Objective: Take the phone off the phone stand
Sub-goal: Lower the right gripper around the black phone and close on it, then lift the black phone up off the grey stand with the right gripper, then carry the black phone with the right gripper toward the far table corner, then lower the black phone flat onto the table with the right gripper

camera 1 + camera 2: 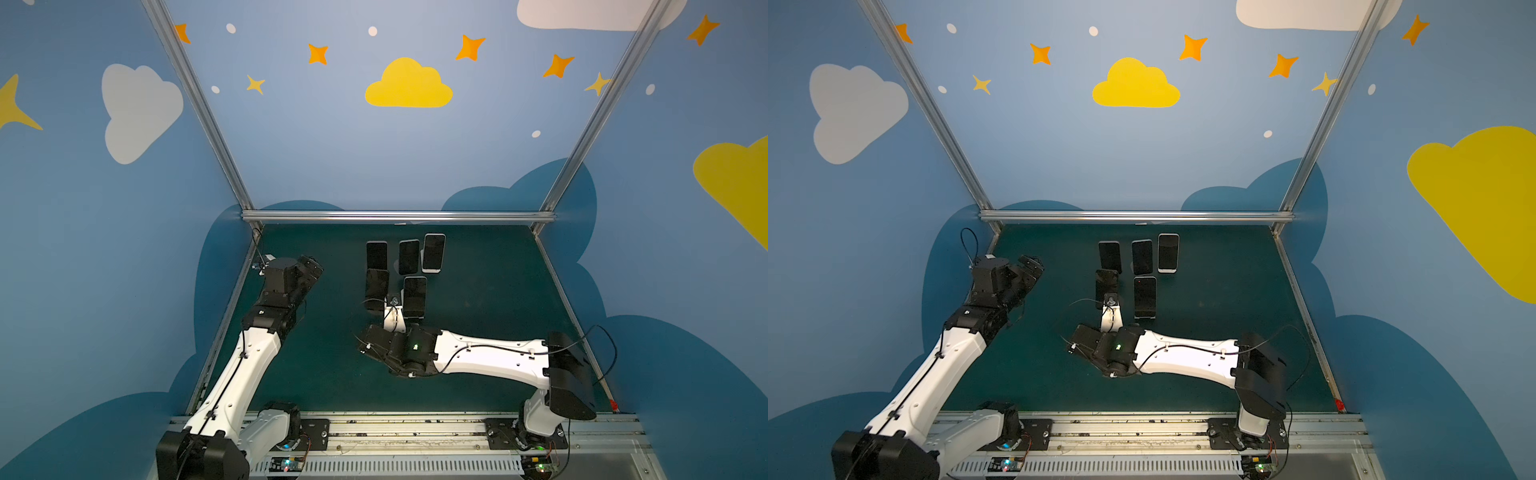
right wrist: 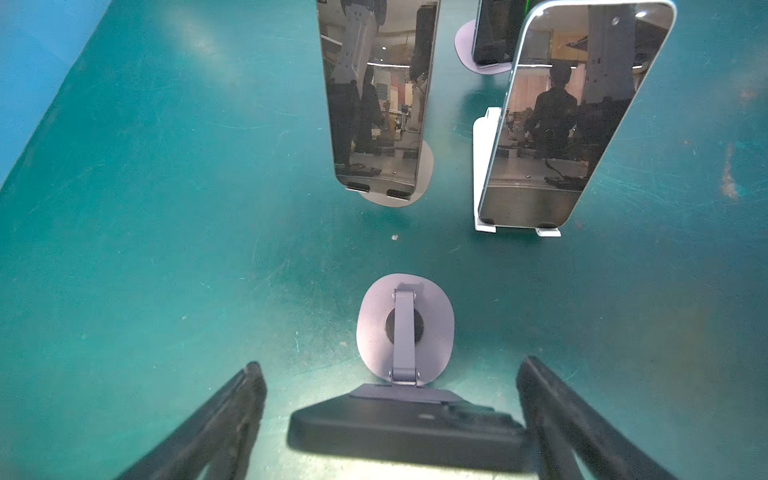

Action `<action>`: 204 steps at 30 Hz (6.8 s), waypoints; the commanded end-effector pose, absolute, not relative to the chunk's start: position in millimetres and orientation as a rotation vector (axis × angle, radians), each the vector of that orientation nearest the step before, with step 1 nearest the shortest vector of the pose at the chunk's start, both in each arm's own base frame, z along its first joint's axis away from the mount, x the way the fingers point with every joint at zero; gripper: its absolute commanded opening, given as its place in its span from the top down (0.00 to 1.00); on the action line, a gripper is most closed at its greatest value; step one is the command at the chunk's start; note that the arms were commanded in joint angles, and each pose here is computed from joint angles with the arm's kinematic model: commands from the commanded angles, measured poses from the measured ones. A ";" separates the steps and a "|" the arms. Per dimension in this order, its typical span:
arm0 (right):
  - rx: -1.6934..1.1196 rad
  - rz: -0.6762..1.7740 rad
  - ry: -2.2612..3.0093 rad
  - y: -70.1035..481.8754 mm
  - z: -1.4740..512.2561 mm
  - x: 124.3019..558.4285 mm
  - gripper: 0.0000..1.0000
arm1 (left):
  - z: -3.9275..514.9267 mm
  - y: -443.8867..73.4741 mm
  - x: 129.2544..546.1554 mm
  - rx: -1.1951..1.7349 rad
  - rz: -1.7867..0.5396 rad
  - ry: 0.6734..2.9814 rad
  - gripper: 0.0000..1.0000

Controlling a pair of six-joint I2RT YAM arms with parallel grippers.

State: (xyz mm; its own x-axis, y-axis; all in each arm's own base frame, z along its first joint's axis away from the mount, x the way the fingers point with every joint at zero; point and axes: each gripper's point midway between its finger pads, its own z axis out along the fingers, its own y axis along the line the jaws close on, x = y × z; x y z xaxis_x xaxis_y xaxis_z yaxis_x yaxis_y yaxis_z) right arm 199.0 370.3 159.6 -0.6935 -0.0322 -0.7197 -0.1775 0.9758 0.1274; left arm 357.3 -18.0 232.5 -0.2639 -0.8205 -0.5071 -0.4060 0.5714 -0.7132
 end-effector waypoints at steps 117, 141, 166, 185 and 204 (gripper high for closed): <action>-0.121 0.048 2.367 73.5 223.7 402.7 0.29 | 263.0 -73.4 361.0 -0.714 -0.766 1.897 0.01; -0.207 -0.002 2.950 74.2 111.5 468.1 0.32 | 270.6 -79.5 359.8 -0.680 -0.806 1.891 0.02; -0.144 0.135 3.081 81.5 36.5 480.6 0.28 | 269.5 -80.0 360.9 -0.668 -0.800 1.898 0.02; -0.199 0.002 3.149 93.3 6.4 480.7 0.24 | 275.4 -79.2 358.6 -0.667 -0.809 1.878 0.02; -0.084 0.012 3.134 84.4 21.1 484.3 0.19 | 272.3 -80.2 361.8 -0.660 -0.821 1.899 0.02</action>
